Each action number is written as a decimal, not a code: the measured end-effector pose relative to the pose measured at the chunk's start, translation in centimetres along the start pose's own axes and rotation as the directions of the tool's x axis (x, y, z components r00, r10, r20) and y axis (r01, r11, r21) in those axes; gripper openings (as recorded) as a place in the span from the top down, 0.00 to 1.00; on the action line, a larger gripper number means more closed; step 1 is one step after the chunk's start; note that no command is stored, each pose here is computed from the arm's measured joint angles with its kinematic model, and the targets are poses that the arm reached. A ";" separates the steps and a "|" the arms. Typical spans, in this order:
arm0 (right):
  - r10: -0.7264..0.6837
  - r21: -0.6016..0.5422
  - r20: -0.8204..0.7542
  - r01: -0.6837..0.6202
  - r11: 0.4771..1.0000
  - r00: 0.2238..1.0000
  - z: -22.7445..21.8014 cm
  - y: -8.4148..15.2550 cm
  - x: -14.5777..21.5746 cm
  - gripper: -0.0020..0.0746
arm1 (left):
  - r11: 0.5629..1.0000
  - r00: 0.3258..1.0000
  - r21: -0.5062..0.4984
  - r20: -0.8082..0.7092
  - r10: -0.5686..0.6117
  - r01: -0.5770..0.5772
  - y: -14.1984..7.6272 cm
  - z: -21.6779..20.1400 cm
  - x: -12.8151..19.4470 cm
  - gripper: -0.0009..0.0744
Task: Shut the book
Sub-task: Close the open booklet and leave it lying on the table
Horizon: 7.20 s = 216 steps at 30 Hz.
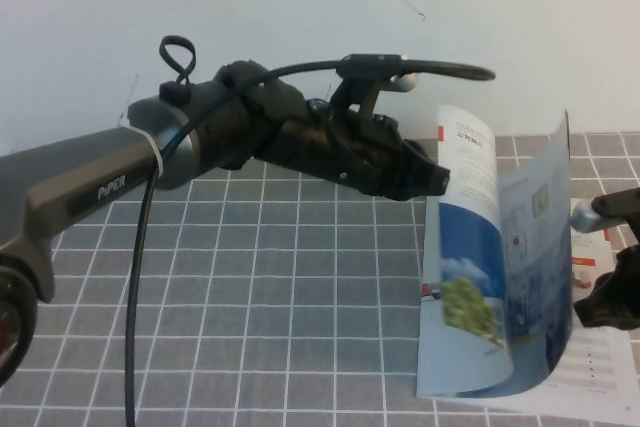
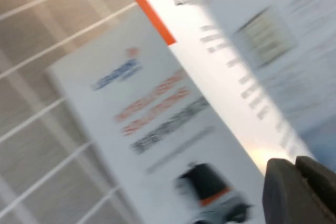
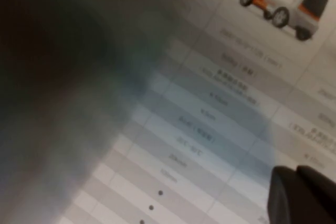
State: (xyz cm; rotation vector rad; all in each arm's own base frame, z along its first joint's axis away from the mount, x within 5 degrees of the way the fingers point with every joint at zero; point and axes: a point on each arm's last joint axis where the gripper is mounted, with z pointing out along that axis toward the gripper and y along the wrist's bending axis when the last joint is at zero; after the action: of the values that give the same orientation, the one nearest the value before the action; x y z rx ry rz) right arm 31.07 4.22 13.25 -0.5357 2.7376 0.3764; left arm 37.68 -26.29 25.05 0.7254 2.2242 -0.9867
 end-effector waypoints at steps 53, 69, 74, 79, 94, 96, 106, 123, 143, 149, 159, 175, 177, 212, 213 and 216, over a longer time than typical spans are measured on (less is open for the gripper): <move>-0.229 0.032 -0.114 0.234 0.972 0.967 -3.1 0.9 -1.8 0.98 | 0.699 0.789 -0.545 0.107 0.605 -0.463 -15.0 -30.5 -0.6 0.99; -0.359 0.295 0.306 0.271 0.916 0.882 -20.4 7.6 3.9 0.98 | 0.685 0.803 -0.667 0.218 0.555 -0.292 -9.7 -28.7 17.3 0.99; -0.349 0.315 0.372 0.237 0.919 0.860 -20.0 9.0 9.4 0.98 | 0.742 0.788 -0.630 0.327 0.521 -0.229 -7.9 -26.5 22.1 0.99; -0.322 0.269 0.462 0.215 0.939 0.827 -18.7 10.4 14.0 0.98 | 0.758 0.775 -0.611 0.356 0.522 -0.230 -6.6 -24.7 24.9 0.99; -0.297 0.223 0.574 0.203 0.953 0.763 -17.5 11.7 18.0 0.98 | 0.762 0.712 -0.604 0.428 0.557 -0.233 -6.7 -24.4 25.2 0.99; -0.295 0.221 0.576 0.202 0.954 0.763 -17.5 11.8 18.0 0.98 | 0.762 0.712 -0.604 0.427 0.557 -0.234 -6.7 -24.4 25.2 0.99; -0.294 0.219 0.576 0.203 0.954 0.763 -17.5 11.8 18.0 0.98 | 0.760 0.711 -0.605 0.425 0.560 -0.237 -6.7 -24.4 25.2 0.99; -0.290 0.214 0.576 0.202 0.956 0.764 -17.4 11.8 18.0 0.98 | 0.737 0.778 -0.674 0.484 0.400 0.040 -4.3 -25.0 30.5 0.99; -0.289 0.212 0.577 0.202 0.956 0.764 -17.4 11.8 18.0 0.98 | 0.680 0.867 -0.729 0.385 0.316 0.075 -3.9 -25.3 33.1 0.99; -0.289 0.212 0.577 0.202 0.956 0.764 -17.4 11.8 18.0 0.98 | 0.646 0.865 -0.752 0.405 0.296 0.131 -3.7 -25.6 33.2 0.99; -0.289 0.211 0.576 0.202 0.956 0.765 -17.4 11.8 18.0 0.98 | 0.623 0.863 -0.766 0.414 0.289 0.159 -3.6 -25.7 33.2 0.99; -0.289 0.211 0.576 0.202 0.956 0.765 -17.4 11.8 18.0 0.98 | 0.632 0.858 -0.754 0.435 0.272 0.182 -3.6 -25.7 33.2 0.99; -0.289 0.211 0.576 0.202 0.956 0.765 -17.4 11.8 18.0 0.98 | 0.632 0.858 -0.754 0.435 0.272 0.182 -3.6 -25.7 33.2 0.99; -0.254 0.428 0.708 -0.115 0.896 0.659 -14.4 8.5 21.7 0.98 | 0.633 0.858 -0.752 0.438 0.270 0.184 -3.6 -25.7 33.2 0.99; -0.257 0.435 0.708 -0.120 0.892 0.658 -13.9 8.4 21.9 0.98 | 0.633 0.858 -0.752 0.438 0.270 0.184 -3.6 -25.7 33.2 0.99; -0.239 0.434 0.686 -0.122 0.893 0.688 -12.1 7.9 22.6 0.98 | 0.633 0.858 -0.752 0.438 0.270 0.184 -3.6 -25.7 33.2 0.99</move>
State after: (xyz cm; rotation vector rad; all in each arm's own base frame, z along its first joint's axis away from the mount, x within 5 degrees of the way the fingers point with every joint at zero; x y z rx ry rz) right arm 4.91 0.32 17.61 -0.2563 1.9101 -0.0797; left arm 5.28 -0.39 17.56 0.0718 1.8412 -0.0652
